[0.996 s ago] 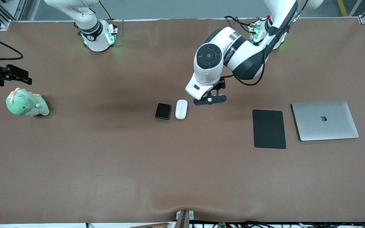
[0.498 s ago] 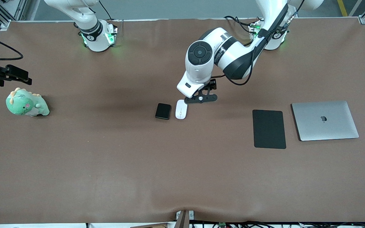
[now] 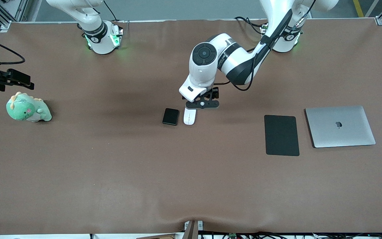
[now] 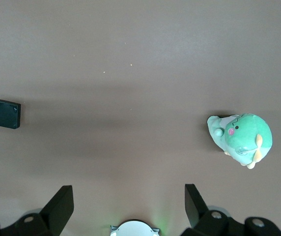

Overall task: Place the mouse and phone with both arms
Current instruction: 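Lower the left gripper onto the white mouse and close it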

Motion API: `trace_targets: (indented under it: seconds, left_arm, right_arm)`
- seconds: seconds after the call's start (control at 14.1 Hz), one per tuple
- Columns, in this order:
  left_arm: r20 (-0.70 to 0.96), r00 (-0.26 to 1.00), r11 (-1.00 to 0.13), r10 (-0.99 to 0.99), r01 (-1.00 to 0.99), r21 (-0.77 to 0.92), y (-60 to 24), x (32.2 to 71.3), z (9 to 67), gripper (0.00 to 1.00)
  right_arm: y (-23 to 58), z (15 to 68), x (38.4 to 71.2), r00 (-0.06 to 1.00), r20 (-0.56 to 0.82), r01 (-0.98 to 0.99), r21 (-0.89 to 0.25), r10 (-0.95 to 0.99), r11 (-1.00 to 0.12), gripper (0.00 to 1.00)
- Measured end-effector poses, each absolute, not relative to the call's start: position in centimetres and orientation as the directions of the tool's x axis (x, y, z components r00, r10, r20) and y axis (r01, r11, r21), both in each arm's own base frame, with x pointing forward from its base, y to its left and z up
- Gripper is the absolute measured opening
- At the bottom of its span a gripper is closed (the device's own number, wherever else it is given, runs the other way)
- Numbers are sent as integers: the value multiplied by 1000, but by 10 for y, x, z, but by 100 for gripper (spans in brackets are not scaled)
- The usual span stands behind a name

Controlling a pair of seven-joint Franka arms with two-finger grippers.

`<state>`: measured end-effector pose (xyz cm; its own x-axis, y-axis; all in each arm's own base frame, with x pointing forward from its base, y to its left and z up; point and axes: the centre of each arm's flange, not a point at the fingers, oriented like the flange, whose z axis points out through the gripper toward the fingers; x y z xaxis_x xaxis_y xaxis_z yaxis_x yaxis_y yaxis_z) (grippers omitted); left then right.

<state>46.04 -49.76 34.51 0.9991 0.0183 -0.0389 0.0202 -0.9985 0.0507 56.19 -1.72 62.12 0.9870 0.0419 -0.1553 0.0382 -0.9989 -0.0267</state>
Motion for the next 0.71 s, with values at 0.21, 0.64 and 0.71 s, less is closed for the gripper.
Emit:
trace_targets:
  seconds: [0.21,0.64,0.71]
  left_arm:
    - [-20,1000,-998,-1,0,60,-505,461,322,100]
    - [-6,999,-998,-41,-40,55,-524,462,274,100]
    - [-1,999,-998,-47,-46,53,-528,466,266,100]
  right_arm:
    - [-17,621,562,987,-156,39,-27,43,-999,100]
    - [-12,621,562,986,-156,48,-28,52,-998,100]
    - [-11,621,562,986,-156,49,-28,52,-998,100]
